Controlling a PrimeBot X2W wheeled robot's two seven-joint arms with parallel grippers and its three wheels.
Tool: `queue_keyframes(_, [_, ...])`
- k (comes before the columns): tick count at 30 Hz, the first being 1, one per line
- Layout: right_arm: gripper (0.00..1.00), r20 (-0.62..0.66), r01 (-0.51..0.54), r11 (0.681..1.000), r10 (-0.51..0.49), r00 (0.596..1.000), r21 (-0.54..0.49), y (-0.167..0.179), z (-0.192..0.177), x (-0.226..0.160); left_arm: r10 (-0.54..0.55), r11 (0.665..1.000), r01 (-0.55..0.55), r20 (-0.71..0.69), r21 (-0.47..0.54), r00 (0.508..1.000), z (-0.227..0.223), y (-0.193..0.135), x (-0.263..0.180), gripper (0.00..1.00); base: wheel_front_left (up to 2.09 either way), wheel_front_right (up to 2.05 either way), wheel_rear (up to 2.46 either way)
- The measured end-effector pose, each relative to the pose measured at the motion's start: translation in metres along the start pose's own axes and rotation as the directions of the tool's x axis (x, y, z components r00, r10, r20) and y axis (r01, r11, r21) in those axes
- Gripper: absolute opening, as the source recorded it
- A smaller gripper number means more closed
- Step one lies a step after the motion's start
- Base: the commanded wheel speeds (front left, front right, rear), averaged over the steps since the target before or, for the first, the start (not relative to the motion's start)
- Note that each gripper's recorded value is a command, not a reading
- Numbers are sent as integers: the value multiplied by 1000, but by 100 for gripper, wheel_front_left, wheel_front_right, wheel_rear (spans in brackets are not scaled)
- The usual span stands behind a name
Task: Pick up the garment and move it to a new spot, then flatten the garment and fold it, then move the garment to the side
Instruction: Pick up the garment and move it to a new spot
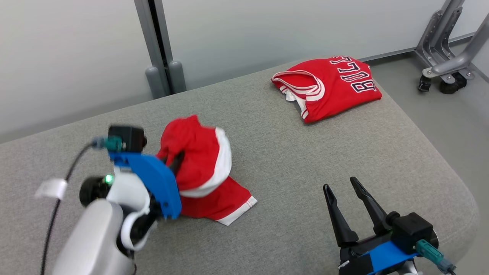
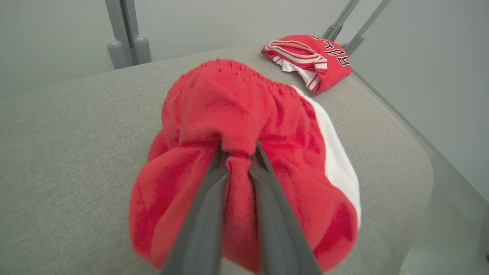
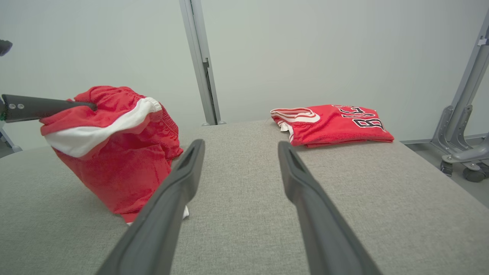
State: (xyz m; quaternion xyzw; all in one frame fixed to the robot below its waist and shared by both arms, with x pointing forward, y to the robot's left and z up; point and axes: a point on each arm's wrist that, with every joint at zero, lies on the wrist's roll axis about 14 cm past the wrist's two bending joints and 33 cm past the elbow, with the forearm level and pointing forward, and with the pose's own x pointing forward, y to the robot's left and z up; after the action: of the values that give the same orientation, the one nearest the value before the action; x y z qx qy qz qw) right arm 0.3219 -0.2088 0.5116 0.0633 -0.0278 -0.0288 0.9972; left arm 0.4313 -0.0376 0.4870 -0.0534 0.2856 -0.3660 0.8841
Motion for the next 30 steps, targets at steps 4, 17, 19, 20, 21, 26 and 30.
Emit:
queue_keyframes(4, [100,0,2,1000,-2,1000,4,-1,-1,1,59,998,-60,-32,-36,998,-50,11,0,100,0,0,0])
queue_keyframes(17, [100,17,-130,991,129,991,13,38,3,19,278,954,-210,366,-214,888,-44,45,-66,100,0,0,0])
queue_keyframes(19, [100,23,-139,990,138,990,13,40,4,22,312,946,-237,423,-221,851,-40,51,-81,100,0,0,0])
queue_keyframes(20, [100,22,-143,990,143,989,14,41,4,22,333,940,-253,453,-229,827,-38,54,-90,100,0,0,0])
queue_keyframes(21, [100,22,-145,989,145,989,12,42,4,23,352,934,-267,473,-239,808,-37,57,-97,100,0,0,0])
queue_keyframes(26, [100,19,-152,988,152,988,5,43,4,25,411,912,-333,557,-242,722,-36,68,-133,100,0,0,0])
queue_keyframes(30, [100,1,-125,992,125,992,4,33,2,26,428,900,-376,598,-219,678,-35,72,-155,100,0,0,0])
